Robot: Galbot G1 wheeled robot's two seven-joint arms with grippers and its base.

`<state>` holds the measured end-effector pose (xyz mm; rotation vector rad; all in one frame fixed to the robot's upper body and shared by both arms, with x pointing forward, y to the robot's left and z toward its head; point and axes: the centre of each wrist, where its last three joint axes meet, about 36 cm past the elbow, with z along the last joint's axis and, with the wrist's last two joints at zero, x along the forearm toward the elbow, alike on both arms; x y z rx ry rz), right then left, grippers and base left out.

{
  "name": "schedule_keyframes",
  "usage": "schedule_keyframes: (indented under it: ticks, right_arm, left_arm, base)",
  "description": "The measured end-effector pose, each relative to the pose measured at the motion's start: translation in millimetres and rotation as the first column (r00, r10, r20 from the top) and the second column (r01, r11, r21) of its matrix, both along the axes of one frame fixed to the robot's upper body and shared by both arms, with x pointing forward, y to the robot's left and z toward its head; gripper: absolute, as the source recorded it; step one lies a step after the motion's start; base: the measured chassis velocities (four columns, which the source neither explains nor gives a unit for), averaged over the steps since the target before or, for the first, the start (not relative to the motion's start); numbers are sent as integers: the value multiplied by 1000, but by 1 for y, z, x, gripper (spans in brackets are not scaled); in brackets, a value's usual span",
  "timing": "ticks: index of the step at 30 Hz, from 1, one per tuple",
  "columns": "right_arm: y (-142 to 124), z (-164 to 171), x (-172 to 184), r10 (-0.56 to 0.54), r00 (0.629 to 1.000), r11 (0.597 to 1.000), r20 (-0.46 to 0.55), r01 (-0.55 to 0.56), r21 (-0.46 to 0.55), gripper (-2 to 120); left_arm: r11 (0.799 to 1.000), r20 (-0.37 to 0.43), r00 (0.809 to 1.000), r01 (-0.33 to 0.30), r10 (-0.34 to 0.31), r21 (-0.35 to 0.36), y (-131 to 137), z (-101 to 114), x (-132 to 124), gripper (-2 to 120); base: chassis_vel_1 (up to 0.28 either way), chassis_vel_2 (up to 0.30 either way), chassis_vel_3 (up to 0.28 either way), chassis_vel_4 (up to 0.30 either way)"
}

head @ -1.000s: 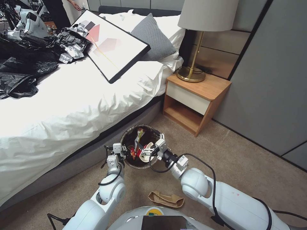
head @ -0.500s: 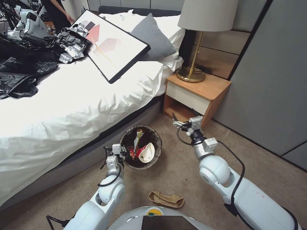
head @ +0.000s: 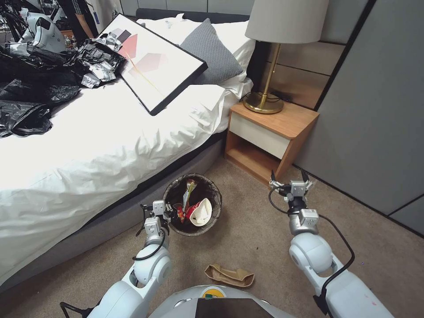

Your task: Pick up the trash bin, then pick up the garbage from the floor and place it into the trash bin.

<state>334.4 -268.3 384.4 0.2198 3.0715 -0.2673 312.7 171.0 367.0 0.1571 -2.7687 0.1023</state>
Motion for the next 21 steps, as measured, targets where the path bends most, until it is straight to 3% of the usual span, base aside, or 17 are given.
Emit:
schedule_keyframes:
  ticks: [13,21]
  right_arm:
    - [30,-14,-5,-11,1000,998,-27,12,63,100]
    - [35,-13,1,-6,999,997,-31,8,71,100]
  left_arm:
    - [1000,-10,1000,-2,2,-11,-1,1,-9,2]
    - [1000,-7,1000,-5,5,-13,-1,3,-9,2]
  base:
    - [0,0,0,0]
    - [8,7,11,13]
